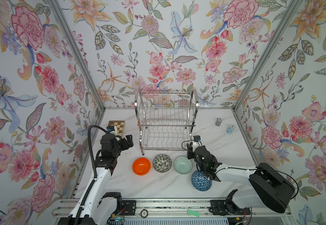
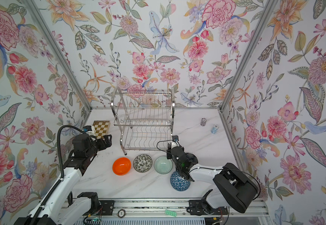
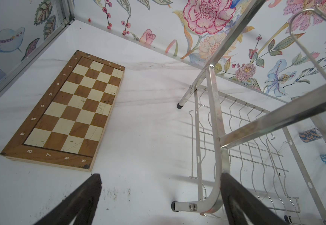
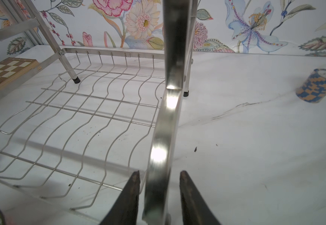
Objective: Load bowls into a dish rack
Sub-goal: Move the dish rack to the top-center of the table.
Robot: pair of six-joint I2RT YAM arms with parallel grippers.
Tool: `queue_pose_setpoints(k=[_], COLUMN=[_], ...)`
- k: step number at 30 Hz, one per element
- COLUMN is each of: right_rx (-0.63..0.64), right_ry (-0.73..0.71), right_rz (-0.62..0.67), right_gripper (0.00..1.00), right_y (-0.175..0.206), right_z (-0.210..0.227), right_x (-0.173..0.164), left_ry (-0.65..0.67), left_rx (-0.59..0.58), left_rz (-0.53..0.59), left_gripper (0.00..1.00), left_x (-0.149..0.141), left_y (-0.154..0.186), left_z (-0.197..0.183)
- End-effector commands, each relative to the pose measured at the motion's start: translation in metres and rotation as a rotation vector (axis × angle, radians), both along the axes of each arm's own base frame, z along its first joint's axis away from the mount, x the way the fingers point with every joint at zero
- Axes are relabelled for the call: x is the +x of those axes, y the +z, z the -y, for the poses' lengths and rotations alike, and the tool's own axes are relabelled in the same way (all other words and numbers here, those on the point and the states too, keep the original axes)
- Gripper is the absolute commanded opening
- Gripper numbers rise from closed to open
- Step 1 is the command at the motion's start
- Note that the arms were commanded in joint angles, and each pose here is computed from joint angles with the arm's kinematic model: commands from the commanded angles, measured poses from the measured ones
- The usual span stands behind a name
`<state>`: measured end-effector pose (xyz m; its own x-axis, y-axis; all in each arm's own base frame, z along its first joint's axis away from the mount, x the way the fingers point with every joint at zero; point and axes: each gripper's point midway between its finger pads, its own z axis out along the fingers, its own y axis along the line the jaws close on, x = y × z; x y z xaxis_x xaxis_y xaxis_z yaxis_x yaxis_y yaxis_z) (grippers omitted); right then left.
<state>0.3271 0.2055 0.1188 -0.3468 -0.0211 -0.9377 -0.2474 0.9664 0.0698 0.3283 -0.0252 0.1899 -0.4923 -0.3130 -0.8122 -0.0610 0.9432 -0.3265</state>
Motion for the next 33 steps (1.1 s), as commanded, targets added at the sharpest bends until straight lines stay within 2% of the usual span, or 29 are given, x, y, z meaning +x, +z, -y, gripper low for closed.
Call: queue_pose_setpoints(k=[1, 7, 18, 27, 33], right_rx=[0.024, 0.042, 0.07, 0.082, 0.074], right_ry=[-0.038, -0.061, -0.101, -0.154, -0.247], right_rz=[0.037, 0.056, 0.082, 0.104, 0.125], right_gripper=[0.29, 0.12, 0.01, 0.0, 0.0], right_y=[0.01, 0.014, 0.024, 0.031, 0.036], right_z=[0.001, 0.0, -0.002, 0.003, 0.016], right_x=[0.011, 0.021, 0.046, 0.074, 0.095], left_ry=[-0.022, -0.023, -0.032, -0.039, -0.039], left_rx=[0.021, 0.017, 0.008, 0.009, 0.009], left_rz=[-0.029, -0.031, -0.044, -0.058, -0.064], left_gripper=[0.97, 0.97, 0.97, 0.97, 0.97], left_x=[-0.002, -0.001, 0.001, 0.002, 0.002], left_y=[-0.01, -0.01, -0.014, -0.018, -0.019], left_z=[0.003, 0.004, 0.006, 0.007, 0.007])
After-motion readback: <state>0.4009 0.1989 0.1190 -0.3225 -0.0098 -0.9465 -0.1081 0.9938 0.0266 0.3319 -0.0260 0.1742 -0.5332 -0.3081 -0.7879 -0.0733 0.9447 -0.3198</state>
